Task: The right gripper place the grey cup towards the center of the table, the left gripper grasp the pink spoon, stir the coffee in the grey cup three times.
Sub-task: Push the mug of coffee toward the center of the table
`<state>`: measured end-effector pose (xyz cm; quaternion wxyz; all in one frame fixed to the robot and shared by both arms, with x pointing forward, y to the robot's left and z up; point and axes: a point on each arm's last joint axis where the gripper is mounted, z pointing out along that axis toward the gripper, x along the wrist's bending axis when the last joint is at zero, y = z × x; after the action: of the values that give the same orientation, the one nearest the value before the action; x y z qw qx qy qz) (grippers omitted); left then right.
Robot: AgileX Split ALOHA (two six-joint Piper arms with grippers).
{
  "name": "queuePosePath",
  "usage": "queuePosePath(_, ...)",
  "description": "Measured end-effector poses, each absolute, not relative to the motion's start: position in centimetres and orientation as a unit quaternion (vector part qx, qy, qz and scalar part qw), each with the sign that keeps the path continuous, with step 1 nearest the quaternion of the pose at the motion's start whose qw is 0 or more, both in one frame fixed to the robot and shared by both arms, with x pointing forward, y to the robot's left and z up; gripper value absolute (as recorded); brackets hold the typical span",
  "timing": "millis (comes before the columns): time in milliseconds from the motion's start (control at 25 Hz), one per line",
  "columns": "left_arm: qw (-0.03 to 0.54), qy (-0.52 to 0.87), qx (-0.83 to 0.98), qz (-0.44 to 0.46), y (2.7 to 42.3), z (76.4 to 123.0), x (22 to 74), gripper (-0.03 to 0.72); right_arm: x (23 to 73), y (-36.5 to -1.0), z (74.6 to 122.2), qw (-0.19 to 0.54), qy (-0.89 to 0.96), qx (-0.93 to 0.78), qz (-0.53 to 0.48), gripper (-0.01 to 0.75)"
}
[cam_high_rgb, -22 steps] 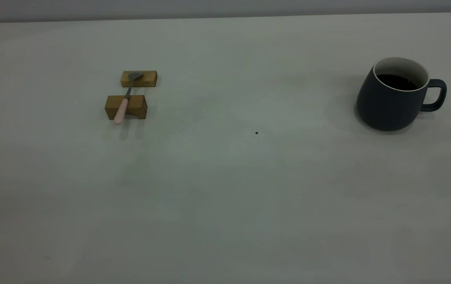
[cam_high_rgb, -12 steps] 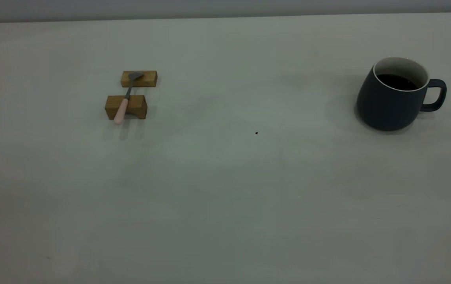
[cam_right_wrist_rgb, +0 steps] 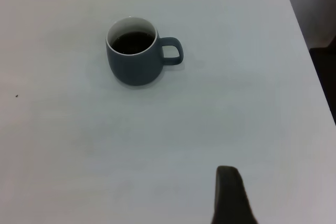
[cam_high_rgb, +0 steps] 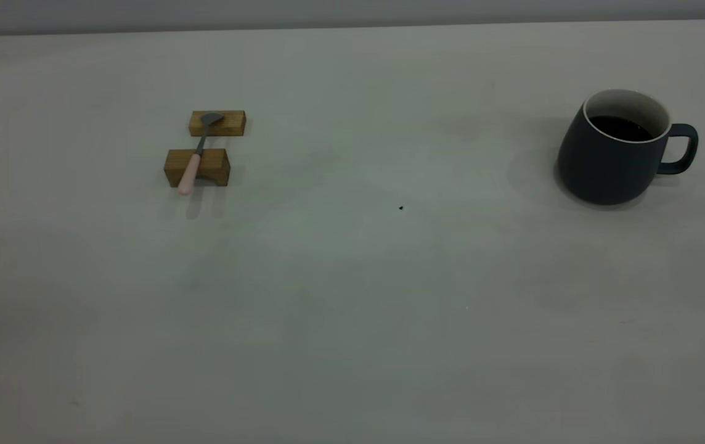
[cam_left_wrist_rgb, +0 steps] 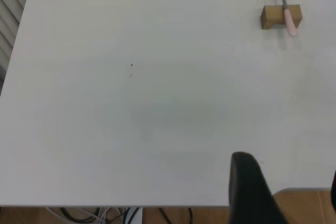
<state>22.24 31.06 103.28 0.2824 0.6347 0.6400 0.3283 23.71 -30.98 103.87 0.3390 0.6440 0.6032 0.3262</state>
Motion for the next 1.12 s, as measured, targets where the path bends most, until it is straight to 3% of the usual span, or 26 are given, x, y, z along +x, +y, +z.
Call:
queuePosePath(640,0.282,0.64,0.635,0.328,31.1,103.3,22.2,0.446,24.6,-30.6,104.1,0.32,0.621,0.642,0.317,0.523)
queuePosePath(960,0.282,0.64,0.635,0.328,31.1,103.3,22.2,0.446,33.2,-29.5,105.3,0.287,0.715,0.588,0.245,0.612)
queuePosePath(1120,0.282,0.64,0.635,0.328,31.1,103.3,22.2,0.446,38.8,-28.9,104.6,0.279,0.766,0.541,0.207,0.615)
